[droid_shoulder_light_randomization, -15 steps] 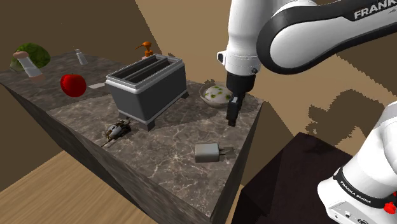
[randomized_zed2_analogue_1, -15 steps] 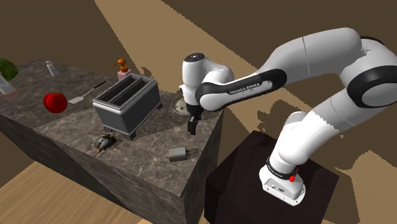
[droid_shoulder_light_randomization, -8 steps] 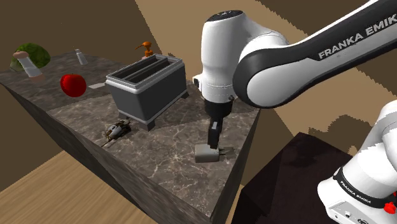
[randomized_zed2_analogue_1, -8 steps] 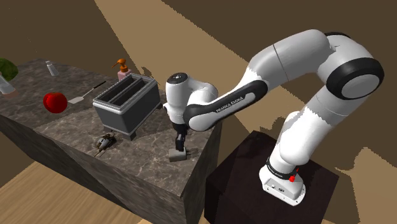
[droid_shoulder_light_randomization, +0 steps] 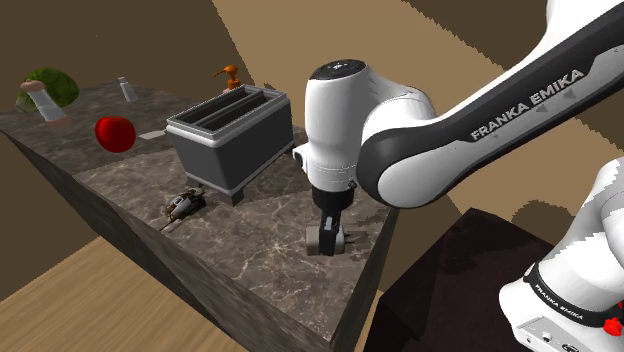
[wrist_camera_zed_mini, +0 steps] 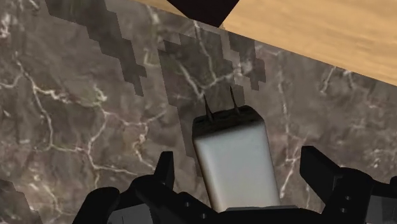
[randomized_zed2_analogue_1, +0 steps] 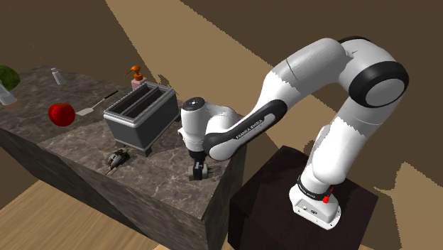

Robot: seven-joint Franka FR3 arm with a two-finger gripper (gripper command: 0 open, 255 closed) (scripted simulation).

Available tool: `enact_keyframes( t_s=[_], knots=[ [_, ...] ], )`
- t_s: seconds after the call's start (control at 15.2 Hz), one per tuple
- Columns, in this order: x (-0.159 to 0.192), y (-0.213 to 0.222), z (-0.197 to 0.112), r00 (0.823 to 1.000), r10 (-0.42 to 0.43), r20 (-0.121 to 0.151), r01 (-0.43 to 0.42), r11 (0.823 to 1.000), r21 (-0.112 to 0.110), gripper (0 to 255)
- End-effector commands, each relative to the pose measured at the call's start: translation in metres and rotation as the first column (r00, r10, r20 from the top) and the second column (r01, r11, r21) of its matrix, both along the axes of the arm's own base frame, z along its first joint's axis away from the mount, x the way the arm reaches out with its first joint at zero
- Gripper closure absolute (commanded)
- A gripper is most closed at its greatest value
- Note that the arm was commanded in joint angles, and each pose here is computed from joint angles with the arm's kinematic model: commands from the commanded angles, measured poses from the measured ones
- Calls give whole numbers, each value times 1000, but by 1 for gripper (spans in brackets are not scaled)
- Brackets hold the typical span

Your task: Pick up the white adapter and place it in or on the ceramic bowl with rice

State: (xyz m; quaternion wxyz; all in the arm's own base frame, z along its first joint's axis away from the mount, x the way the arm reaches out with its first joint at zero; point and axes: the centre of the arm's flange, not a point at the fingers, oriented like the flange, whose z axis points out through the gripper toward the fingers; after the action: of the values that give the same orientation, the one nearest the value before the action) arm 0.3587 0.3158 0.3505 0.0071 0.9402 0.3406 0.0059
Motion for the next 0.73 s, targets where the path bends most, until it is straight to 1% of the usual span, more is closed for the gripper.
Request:
enact_keyframes(
  t_s=[0.0, 0.53, 0.59, 0.66],
  knots=[
    [0, -1, -13, 1000, 0, 0, 0, 1000, 0, 0],
    [0, -1, -13, 1000, 0, 0, 0, 1000, 0, 0],
    [0, -1, -13, 1000, 0, 0, 0, 1000, 0, 255],
    [0, -1, -13, 1000, 0, 0, 0, 1000, 0, 255]
  ],
)
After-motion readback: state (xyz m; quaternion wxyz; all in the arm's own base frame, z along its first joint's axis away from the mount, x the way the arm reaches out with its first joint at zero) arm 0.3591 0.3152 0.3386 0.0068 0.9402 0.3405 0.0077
